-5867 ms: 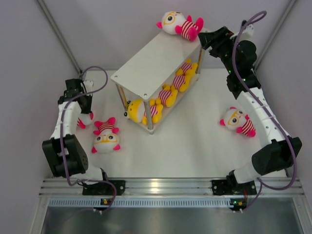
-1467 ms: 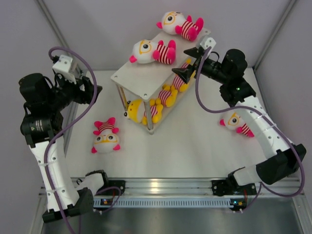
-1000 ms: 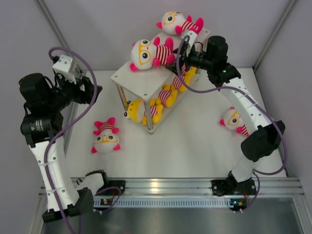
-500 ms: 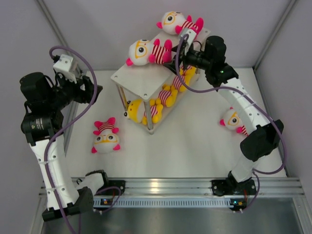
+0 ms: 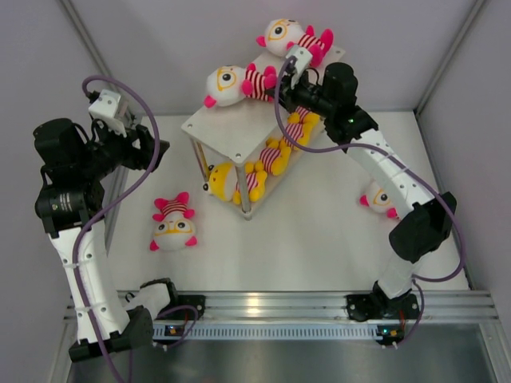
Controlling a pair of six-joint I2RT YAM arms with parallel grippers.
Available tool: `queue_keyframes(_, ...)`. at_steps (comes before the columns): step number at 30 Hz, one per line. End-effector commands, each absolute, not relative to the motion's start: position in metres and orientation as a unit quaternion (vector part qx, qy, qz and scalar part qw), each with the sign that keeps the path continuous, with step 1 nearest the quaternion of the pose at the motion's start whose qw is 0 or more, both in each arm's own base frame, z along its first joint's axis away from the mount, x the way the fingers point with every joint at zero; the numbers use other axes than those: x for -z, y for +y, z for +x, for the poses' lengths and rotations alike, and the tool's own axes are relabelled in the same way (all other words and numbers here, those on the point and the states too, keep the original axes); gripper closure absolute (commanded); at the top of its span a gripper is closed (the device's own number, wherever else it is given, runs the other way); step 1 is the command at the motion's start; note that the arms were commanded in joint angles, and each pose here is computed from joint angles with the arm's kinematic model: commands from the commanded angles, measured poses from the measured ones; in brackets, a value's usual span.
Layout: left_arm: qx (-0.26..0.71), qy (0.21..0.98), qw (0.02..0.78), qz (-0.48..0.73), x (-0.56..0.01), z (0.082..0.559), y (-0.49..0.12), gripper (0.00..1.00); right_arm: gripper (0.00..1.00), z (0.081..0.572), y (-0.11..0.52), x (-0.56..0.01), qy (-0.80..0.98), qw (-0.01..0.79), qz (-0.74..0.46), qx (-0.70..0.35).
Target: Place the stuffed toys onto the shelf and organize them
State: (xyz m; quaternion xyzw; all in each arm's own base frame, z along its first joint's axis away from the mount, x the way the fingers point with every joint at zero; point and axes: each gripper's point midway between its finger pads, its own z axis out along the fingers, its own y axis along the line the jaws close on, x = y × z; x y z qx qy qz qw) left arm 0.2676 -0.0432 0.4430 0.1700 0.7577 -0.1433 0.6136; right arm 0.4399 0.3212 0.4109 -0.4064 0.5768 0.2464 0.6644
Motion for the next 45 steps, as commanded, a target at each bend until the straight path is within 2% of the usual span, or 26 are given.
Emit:
queue_keyframes(1, 0.14, 0.747, 0.625, 0.177, -0.45, 0.272, -0.043, 0.19, 1.0, 0.442, 0.317, -0.444, 0.557, 0.708, -0.353, -0.253)
queue_keyframes(5, 0.138, 0.746, 0.627, 0.176, -0.45, 0.272, -0.042, 0.19, 1.0, 0.454, 0.281, -0.461, 0.579, 0.75, -0.246, -0.207)
queue_keyframes(9, 0.133, 0.749, 0.625, 0.176, -0.446, 0.272, -0.04, 0.19, 1.0, 0.47, 0.214, -0.462, 0.615, 0.777, -0.078, -0.112)
queue_keyframes(11, 0.129, 0.753, 0.622, 0.173, -0.442, 0.274, -0.038, 0.19, 1.0, 0.472, 0.207, -0.458, 0.62, 0.776, -0.061, -0.099)
queue_keyframes(18, 0.115, 0.76, 0.617, 0.17, -0.434, 0.277, -0.032, 0.19, 1.0, 0.496, 0.216, -0.433, 0.649, 0.754, -0.052, -0.087)
queue_keyframes(24, 0.103, 0.755, 0.623, 0.177, -0.437, 0.272, -0.032, 0.19, 1.0, 0.493, 0.23, -0.429, 0.648, 0.749, -0.085, -0.112)
queue_keyframes(28, 0.105, 0.757, 0.62, 0.178, -0.434, 0.274, -0.031, 0.19, 0.88, 0.48, 0.237, -0.435, 0.639, 0.749, -0.114, -0.134)
queue_keyframes(33, 0.114, 0.759, 0.616, 0.178, -0.431, 0.275, -0.034, 0.19, 0.9, 0.463, 0.243, -0.449, 0.614, 0.76, -0.142, -0.158)
queue_keyframes(36, 0.114, 0.757, 0.618, 0.179, -0.433, 0.273, -0.034, 0.19, 0.87, 0.466, 0.251, -0.449, 0.618, 0.752, -0.159, -0.164)
queue_keyframes(37, 0.113, 0.756, 0.619, 0.179, -0.433, 0.272, -0.035, 0.19, 0.84, 0.468, 0.252, -0.445, 0.624, 0.747, -0.165, -0.163)
queue_keyframes(39, 0.113, 0.757, 0.619, 0.177, -0.433, 0.271, -0.034, 0.18, 0.71, 0.469, 0.258, -0.445, 0.628, 0.74, -0.174, -0.169)
queue_keyframes(40, 0.112, 0.756, 0.62, 0.179, -0.433, 0.269, -0.035, 0.18, 0.59, 0.468, 0.259, -0.444, 0.631, 0.736, -0.177, -0.172)
queue_keyframes(45, 0.106, 0.773, 0.602, 0.169, -0.41, 0.272, -0.029, 0.18, 0.25, 0.445, 0.246, -0.458, 0.62, 0.745, -0.164, -0.184)
